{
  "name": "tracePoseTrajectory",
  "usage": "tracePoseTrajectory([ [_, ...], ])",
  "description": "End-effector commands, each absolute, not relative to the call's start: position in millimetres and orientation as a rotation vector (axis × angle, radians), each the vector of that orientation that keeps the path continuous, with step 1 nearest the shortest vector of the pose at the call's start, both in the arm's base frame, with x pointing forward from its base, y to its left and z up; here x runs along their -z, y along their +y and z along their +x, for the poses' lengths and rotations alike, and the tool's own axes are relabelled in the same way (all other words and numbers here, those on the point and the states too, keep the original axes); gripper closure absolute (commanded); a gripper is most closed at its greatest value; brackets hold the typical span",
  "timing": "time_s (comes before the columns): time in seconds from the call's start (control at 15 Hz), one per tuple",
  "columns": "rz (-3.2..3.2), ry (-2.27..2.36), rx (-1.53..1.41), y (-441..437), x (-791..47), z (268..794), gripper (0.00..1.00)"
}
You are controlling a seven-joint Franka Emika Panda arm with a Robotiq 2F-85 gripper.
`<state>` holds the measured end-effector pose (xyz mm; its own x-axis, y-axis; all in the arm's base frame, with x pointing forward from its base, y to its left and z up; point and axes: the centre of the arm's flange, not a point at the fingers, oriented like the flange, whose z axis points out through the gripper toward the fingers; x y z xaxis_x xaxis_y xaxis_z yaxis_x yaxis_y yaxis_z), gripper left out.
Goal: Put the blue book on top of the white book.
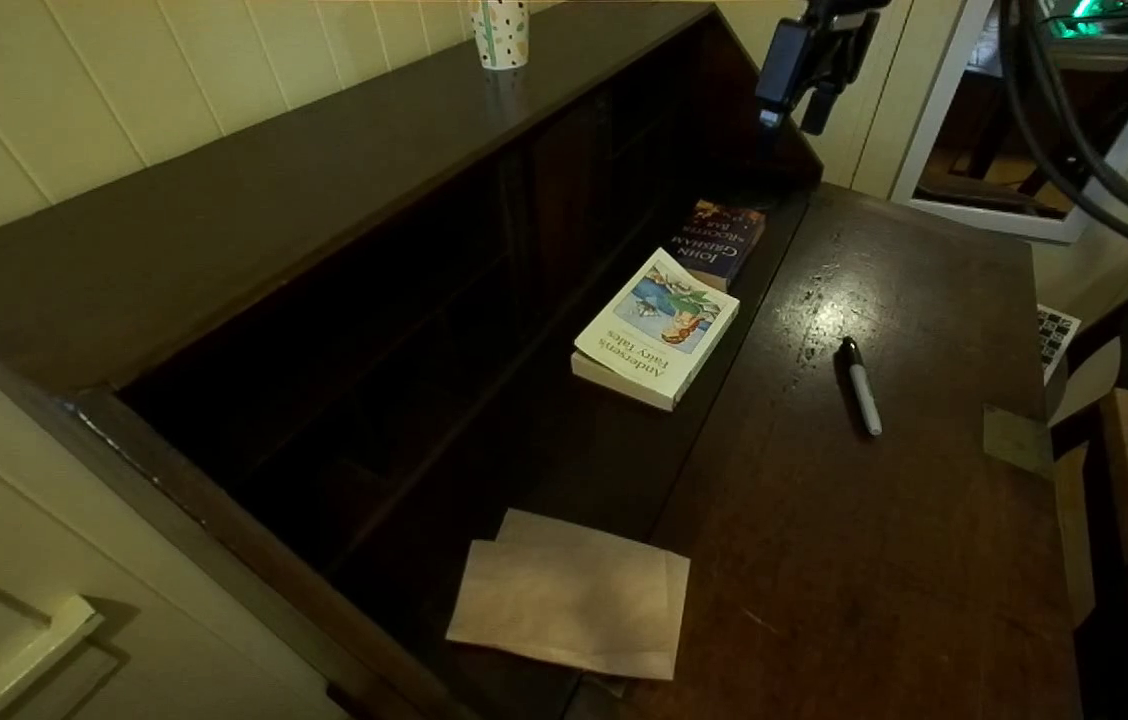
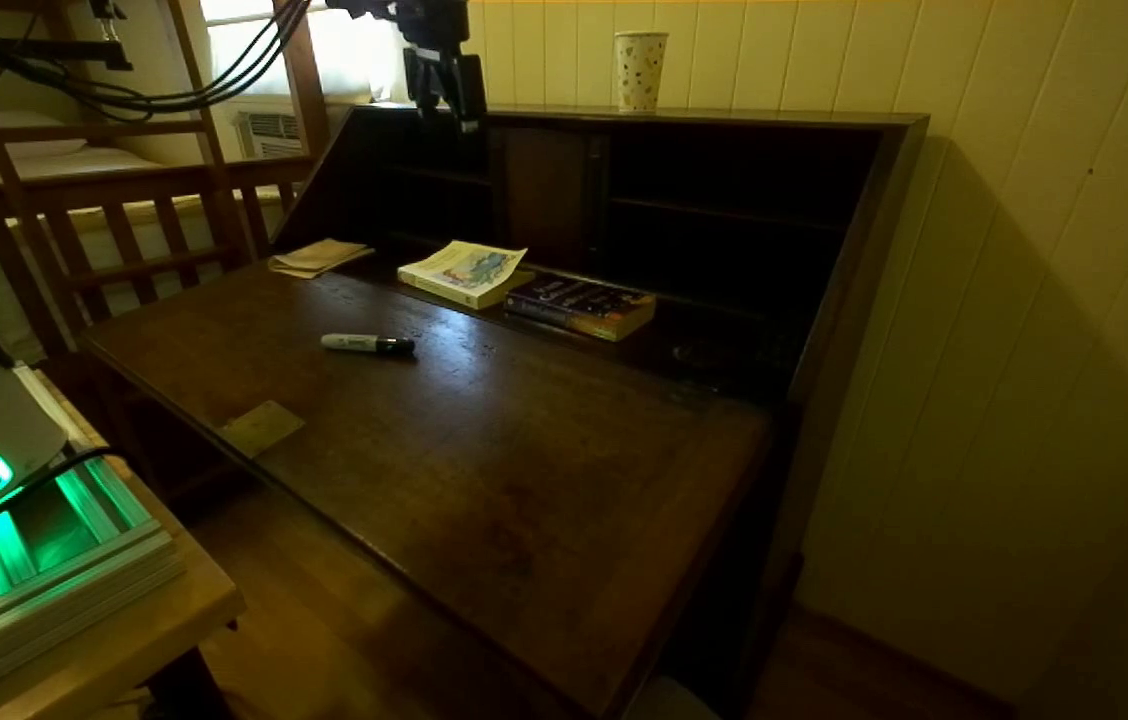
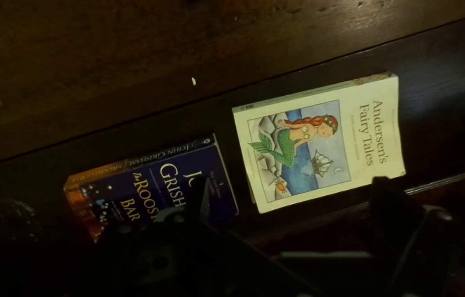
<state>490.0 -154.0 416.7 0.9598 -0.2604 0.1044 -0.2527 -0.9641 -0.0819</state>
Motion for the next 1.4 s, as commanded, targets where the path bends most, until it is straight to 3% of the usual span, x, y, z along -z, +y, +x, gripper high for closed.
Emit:
tracePoseTrajectory([
  [0.0,-3.062,0.417,0.199,-174.5,-374.3,516.1,0.0],
  [0.93,-3.28,0.261,0.176,-205.5,-276.7,553.9,0.0],
  [1.33,-3.28,0.244,0.299,-204.1,-250.5,555.3,0.0],
])
